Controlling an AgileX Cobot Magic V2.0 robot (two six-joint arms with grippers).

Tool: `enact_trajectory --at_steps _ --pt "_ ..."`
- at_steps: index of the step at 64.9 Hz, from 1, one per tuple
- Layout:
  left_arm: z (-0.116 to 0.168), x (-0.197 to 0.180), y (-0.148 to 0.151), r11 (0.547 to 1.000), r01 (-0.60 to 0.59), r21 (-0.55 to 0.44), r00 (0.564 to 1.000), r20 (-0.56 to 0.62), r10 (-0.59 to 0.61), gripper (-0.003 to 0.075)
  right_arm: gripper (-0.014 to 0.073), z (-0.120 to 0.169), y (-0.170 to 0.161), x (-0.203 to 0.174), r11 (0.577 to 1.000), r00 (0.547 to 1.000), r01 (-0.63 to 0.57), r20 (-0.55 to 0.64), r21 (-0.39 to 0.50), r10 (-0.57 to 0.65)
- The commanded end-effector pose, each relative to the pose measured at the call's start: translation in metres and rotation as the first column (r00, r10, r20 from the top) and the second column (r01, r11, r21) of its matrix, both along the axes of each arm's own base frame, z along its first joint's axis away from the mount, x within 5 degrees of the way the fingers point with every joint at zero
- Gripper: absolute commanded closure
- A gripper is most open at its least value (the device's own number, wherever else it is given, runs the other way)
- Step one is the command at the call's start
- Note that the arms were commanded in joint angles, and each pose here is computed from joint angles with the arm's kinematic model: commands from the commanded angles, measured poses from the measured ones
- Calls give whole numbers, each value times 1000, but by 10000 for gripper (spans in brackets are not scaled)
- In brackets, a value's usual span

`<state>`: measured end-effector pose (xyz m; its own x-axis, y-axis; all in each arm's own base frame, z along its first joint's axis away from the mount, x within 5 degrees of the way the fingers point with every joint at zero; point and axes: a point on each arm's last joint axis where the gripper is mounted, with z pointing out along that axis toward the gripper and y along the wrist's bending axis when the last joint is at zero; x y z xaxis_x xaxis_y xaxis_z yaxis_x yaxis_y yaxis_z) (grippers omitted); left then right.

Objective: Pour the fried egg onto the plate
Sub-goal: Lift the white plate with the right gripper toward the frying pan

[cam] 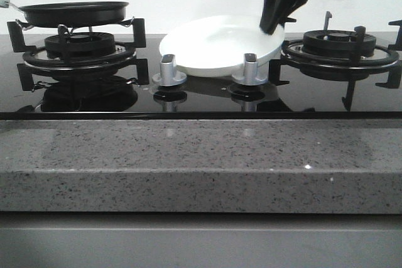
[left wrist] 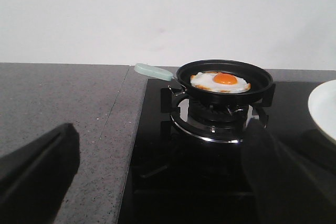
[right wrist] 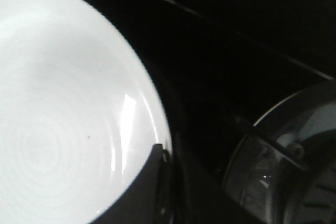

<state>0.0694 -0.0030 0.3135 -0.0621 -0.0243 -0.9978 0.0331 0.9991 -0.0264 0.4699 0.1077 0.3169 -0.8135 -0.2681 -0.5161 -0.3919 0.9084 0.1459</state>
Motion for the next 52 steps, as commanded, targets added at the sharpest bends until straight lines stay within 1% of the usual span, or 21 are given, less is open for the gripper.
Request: enact_trajectory --at_steps 1,7,16,26,33,52 --pt "19 1 1 1000 -6 -20 995 104 8 101 660 54 -8 -31 1000 1000 -3 27 12 3" --pt "19 1 1 1000 -6 -20 995 104 8 101 660 63 -8 -36 999 999 5 38 37 -7" --pt "19 1 1 1000 -6 -20 995 104 8 101 660 71 -5 -45 996 999 -13 34 88 11" --pt "19 1 1 1000 -6 -20 995 104 8 101 660 63 1 -60 992 996 -84 -8 98 85" --pt "19 1 1 1000 -6 -20 995 104 8 101 660 57 3 -73 991 995 -94 -21 95 96" --pt "19 1 1 1000 -6 -20 995 104 8 101 660 44 10 -113 986 994 -107 35 131 103"
